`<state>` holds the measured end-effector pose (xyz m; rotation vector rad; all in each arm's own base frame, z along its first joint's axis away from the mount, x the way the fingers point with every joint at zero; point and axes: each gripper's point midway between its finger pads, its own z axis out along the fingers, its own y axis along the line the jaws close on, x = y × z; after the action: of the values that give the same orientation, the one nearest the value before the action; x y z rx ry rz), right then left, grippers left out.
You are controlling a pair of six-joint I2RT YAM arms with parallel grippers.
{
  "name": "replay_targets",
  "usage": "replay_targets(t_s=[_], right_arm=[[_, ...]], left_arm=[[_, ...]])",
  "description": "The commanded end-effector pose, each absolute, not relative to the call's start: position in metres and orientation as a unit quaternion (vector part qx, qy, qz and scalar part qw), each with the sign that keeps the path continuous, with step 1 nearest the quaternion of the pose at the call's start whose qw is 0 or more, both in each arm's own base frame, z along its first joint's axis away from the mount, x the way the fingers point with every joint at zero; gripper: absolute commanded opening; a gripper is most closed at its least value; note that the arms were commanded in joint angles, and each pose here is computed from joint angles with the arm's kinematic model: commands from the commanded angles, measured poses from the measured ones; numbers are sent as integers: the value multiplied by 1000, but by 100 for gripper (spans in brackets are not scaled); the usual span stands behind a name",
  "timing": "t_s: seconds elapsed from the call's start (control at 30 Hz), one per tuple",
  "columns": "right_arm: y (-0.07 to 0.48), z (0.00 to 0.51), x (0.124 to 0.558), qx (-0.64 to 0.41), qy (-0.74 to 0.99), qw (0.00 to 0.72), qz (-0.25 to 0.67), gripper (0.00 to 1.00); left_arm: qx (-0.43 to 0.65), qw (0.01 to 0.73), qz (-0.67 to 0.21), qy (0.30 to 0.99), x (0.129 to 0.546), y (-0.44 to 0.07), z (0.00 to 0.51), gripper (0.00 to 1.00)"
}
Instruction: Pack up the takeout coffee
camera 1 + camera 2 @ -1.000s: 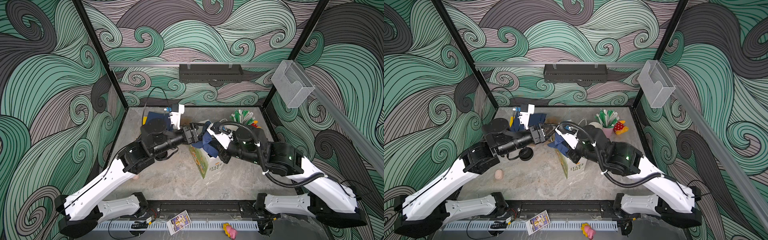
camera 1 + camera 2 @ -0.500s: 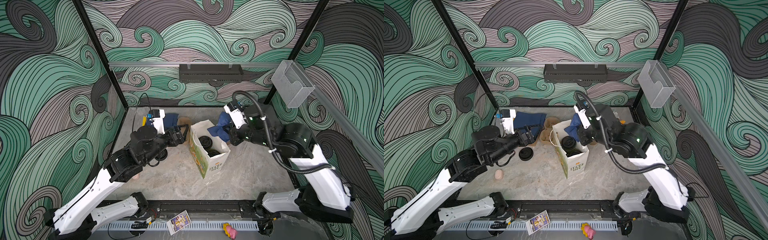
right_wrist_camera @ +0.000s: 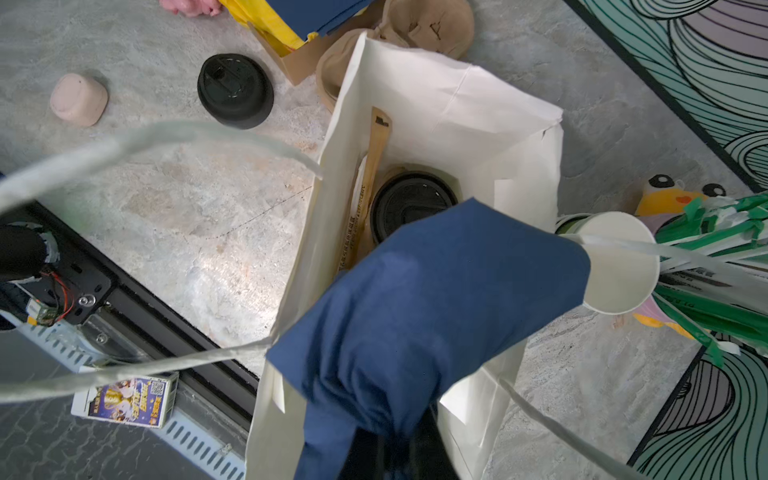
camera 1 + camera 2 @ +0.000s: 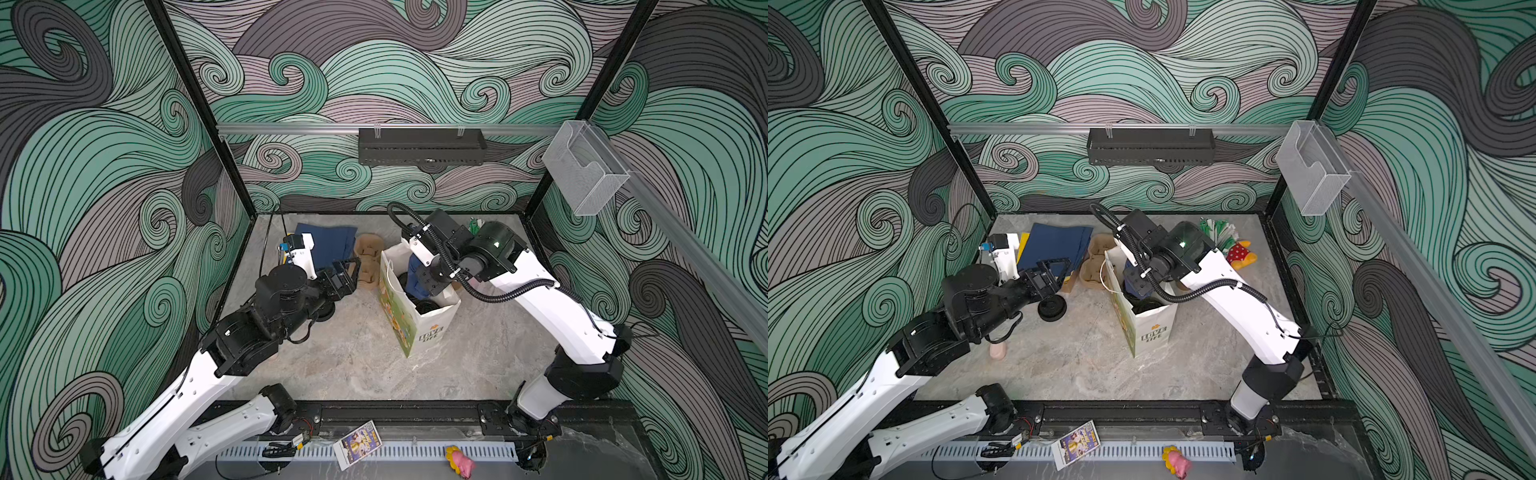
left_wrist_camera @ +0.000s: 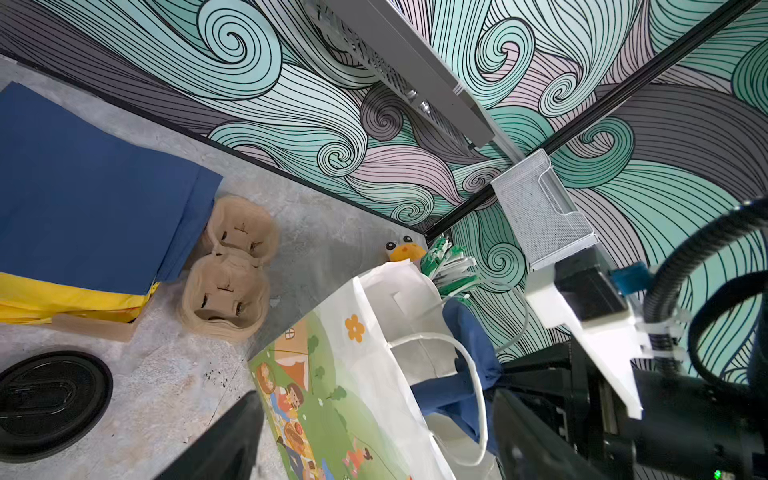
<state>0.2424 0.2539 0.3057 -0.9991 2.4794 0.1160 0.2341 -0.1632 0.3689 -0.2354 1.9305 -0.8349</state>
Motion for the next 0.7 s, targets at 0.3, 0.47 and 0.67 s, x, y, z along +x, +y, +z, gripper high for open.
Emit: replay_targets(t_s=[0.3, 0.47, 0.67], right_arm=[[271, 259, 236, -378, 911, 113, 116, 1], [269, 243, 247, -365, 918, 100, 121, 10], [265, 253, 257, -355, 919, 131, 108, 39]], left_arm=[[-119, 499, -313, 799, 232, -141, 360, 88], [-120, 500, -309, 800, 233, -140, 359, 88], [-126, 499, -307, 801, 235, -138, 359, 88]])
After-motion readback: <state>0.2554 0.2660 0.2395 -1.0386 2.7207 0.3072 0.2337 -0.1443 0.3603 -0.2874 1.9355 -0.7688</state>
